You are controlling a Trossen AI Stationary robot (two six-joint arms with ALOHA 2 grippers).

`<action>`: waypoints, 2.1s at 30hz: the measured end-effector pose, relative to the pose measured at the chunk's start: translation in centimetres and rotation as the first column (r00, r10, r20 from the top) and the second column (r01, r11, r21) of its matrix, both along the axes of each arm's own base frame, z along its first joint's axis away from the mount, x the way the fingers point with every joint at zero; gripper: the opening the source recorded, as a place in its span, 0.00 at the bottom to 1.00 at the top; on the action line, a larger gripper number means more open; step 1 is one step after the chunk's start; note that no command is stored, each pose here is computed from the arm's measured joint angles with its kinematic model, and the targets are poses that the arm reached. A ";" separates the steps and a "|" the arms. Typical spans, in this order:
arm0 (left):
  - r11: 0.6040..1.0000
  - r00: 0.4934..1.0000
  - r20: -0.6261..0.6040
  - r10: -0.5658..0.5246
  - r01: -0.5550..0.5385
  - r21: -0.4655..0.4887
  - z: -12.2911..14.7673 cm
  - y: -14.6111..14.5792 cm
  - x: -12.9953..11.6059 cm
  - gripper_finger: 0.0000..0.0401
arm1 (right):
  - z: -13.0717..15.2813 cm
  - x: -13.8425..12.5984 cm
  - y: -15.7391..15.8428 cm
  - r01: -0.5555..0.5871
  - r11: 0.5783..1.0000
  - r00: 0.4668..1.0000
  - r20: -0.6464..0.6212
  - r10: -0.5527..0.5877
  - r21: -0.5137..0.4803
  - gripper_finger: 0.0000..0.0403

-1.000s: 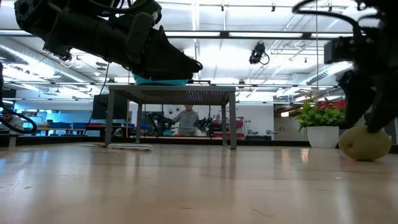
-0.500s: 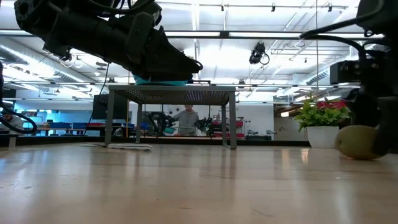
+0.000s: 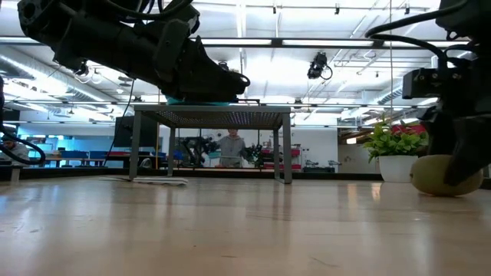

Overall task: Pick & Place Fruit
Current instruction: Put the green kiwi into the blue strainer bowl

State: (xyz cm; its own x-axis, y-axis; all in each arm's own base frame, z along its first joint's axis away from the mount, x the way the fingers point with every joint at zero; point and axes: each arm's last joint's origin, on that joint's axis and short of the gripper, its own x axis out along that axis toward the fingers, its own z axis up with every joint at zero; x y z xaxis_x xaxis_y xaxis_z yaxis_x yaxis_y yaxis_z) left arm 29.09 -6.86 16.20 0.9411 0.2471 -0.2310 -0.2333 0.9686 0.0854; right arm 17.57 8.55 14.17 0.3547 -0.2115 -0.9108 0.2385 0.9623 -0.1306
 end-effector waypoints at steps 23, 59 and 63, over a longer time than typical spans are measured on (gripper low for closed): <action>0.981 0.991 0.054 -0.125 0.115 0.155 1.0 -1.7 -0.2 0.86 | 3.8 5.0 2.3 -0.123 0.992 0.785 0.614 0.084 0.022 0.60; 0.539 0.882 -0.167 -0.441 0.409 0.736 1.2 -4.5 -0.9 0.95 | 2.2 14.7 1.6 -0.384 0.917 0.615 0.770 0.169 0.106 0.60; 0.536 0.879 -0.198 -0.434 0.428 0.727 0.9 -4.4 -0.9 0.96 | 2.3 15.0 0.8 -0.353 0.925 0.614 0.781 0.116 0.140 0.60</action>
